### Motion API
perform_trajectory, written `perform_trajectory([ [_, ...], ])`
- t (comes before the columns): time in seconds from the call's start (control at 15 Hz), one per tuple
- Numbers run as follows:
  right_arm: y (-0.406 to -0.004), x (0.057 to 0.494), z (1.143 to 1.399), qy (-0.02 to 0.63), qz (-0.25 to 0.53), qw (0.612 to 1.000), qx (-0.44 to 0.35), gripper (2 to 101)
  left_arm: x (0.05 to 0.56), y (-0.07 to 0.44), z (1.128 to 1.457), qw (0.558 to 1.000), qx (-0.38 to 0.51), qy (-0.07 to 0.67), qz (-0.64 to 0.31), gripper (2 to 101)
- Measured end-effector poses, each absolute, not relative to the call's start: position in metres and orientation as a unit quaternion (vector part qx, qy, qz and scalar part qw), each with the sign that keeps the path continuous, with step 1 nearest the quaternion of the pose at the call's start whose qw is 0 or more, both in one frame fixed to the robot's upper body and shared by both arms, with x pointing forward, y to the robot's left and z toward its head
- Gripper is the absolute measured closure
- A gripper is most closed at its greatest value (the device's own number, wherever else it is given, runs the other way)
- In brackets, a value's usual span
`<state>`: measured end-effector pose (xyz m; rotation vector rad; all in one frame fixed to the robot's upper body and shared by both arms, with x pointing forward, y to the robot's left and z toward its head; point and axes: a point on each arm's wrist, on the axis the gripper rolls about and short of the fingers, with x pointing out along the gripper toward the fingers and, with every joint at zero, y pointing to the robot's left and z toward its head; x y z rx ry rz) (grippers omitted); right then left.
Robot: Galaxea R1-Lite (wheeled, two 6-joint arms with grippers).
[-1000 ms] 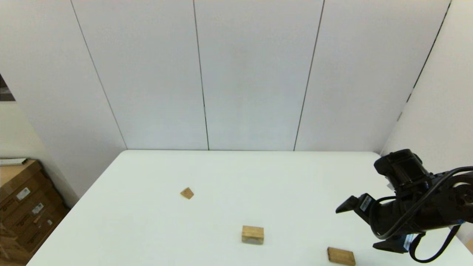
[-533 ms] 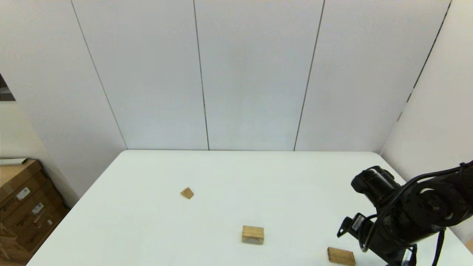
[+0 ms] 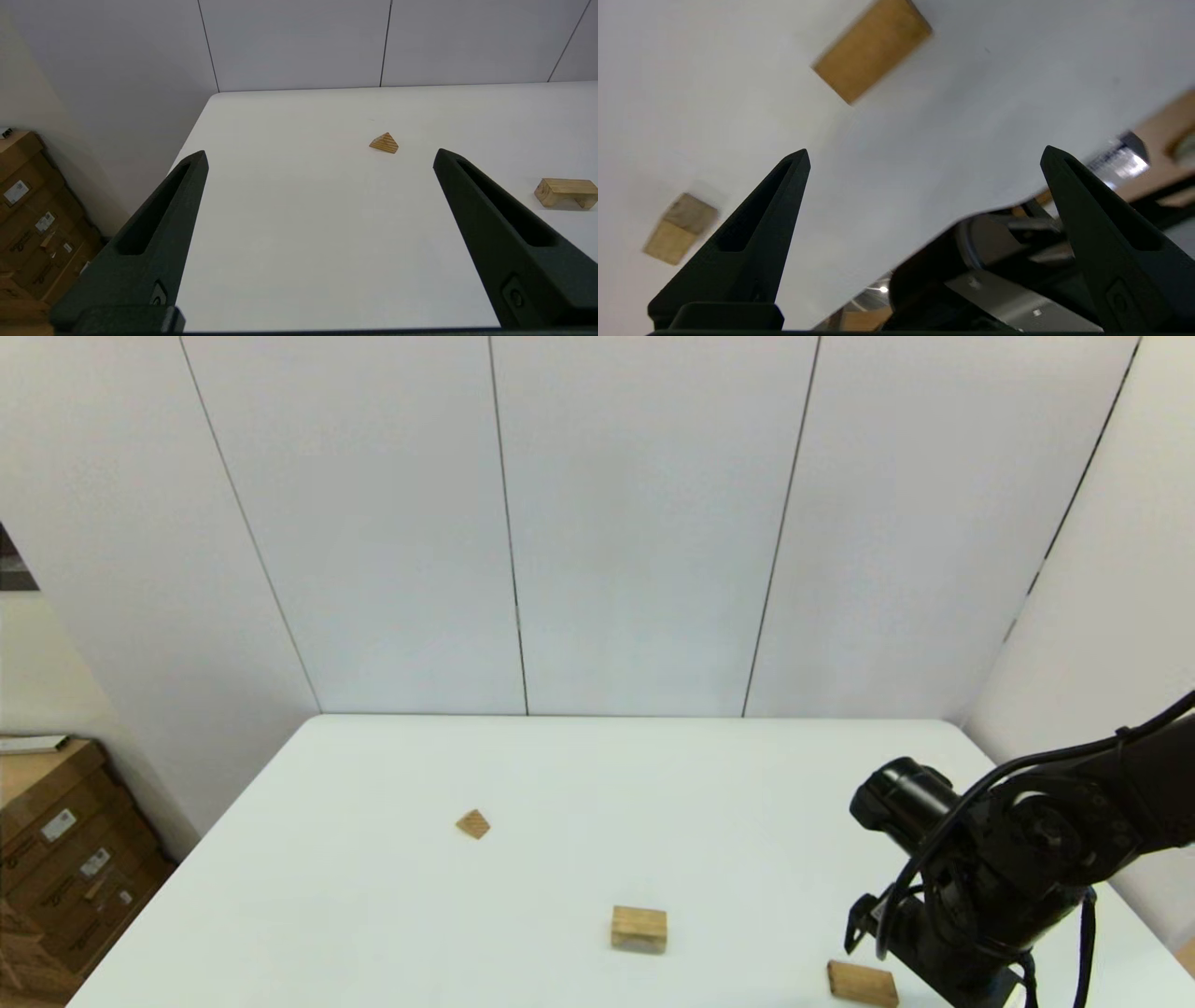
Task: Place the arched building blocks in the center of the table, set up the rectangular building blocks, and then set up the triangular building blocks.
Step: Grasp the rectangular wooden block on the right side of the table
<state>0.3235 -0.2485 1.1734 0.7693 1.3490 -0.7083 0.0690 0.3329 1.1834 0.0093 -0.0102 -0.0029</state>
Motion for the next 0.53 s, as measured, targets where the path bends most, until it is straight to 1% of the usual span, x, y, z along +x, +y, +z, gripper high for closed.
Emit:
perform_trajectory([
  [0.27,-0.245,0.332,1.179,0.577,-0.325,0.648,0.377,4.3,0.069,0.333,1.183,1.000,0.005,-0.005,-0.001,5.4],
  [0.4,-0.240,0.344,1.188,0.549,-0.337,0.629,0.435,4.3,0.069,0.333,1.183,1.000,0.005,-0.005,-0.001,5.4],
  [0.53,-0.237,0.352,1.191,0.535,-0.349,0.601,0.481,4.3,0.069,0.333,1.183,1.000,0.005,-0.005,-0.001,5.4],
])
